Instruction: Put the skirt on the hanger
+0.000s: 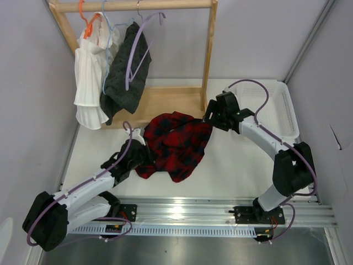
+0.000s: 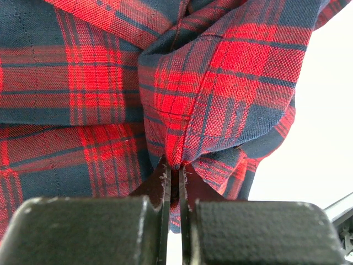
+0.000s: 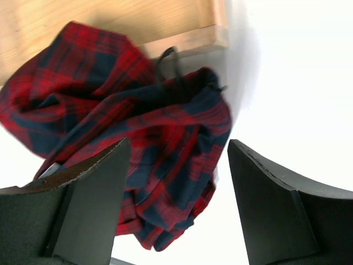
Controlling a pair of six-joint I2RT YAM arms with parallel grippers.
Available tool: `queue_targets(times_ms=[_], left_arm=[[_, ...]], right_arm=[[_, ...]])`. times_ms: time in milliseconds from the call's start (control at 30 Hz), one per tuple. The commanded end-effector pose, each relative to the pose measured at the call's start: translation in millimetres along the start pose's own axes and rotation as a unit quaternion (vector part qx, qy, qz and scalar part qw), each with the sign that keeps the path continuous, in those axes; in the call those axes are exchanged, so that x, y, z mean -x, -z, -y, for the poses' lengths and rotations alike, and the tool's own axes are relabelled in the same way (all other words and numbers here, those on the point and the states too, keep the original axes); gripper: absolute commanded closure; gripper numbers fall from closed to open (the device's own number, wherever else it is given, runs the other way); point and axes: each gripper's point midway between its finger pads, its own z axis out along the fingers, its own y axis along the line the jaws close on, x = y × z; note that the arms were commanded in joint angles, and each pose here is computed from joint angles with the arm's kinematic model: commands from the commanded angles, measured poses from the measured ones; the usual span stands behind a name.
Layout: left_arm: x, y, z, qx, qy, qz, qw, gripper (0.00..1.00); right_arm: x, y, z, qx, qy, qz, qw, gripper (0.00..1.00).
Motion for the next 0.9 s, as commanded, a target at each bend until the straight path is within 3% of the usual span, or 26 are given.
queue_targets(times_ms=[0,300,700,867], left_arm=[[12,5,8,-0.014,-0.006,0.01,1.0,1.0],[12,6,8,-0.016,-0.006,0.012,1.0,1.0],[7,6,10,-0.025,-0.006,0.003,1.0,1.0],[10,8,12,-0.029,-0.007,0.007,1.0,1.0]], right_arm=[[4,-14,8,-0.009,0.004,-0.007,1.0,0.23],[14,-31,3,0.005,-0.026,-0.003,1.0,0.24],[36,-10,-12,0.038,-0.052,0.04,0.997,0.23],[28,-24,-11,0.035,-0.057,0.023,0.998,0.23]])
